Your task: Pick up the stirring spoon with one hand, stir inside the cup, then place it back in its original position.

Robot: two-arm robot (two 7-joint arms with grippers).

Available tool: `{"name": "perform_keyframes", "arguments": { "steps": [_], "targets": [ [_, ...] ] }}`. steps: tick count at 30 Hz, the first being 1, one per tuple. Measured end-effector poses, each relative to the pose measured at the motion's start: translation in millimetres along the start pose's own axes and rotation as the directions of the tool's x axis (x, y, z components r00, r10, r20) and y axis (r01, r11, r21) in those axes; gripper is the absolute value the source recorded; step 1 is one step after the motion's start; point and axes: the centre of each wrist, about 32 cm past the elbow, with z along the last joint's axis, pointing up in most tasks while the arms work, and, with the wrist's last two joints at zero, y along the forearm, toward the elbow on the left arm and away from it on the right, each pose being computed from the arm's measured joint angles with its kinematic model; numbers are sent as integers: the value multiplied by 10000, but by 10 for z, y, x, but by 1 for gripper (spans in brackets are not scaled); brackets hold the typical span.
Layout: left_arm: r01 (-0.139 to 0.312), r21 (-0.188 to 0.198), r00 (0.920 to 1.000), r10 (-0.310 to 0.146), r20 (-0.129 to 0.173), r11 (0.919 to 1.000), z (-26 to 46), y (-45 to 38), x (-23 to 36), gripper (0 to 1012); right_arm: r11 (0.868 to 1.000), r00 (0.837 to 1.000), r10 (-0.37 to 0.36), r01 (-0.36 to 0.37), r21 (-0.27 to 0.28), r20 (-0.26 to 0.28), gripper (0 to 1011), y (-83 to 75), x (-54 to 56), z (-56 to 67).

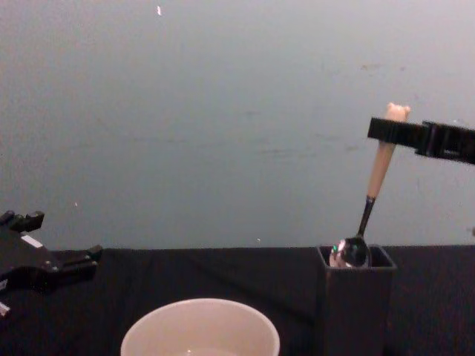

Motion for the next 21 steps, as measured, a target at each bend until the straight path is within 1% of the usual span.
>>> {"name": "perform_keyframes", "arguments": {
  "steps": [7, 12, 17, 21],
  "targets": [
    [0, 0, 10000, 0, 0, 10000, 0, 0, 0, 1001, 9994, 9998, 167, -164, 302, -80, 208, 22, -23, 102],
    [0, -1, 10000, 0, 0, 10000, 0, 0, 0, 1001, 9983, 9993, 382, -379, 454, -63, 208, 60, -59, 150],
    [0, -1, 10000, 0, 0, 10000, 0, 0, 0, 1001, 9968, 9979, 631, -625, 495, -109, 208, 111, -102, 169],
    [0, -1, 10000, 0, -1, 10000, 0, 0, 0, 1001, 9955, 9961, 883, -879, 365, -91, 208, 174, -157, 159]
  ]
}}
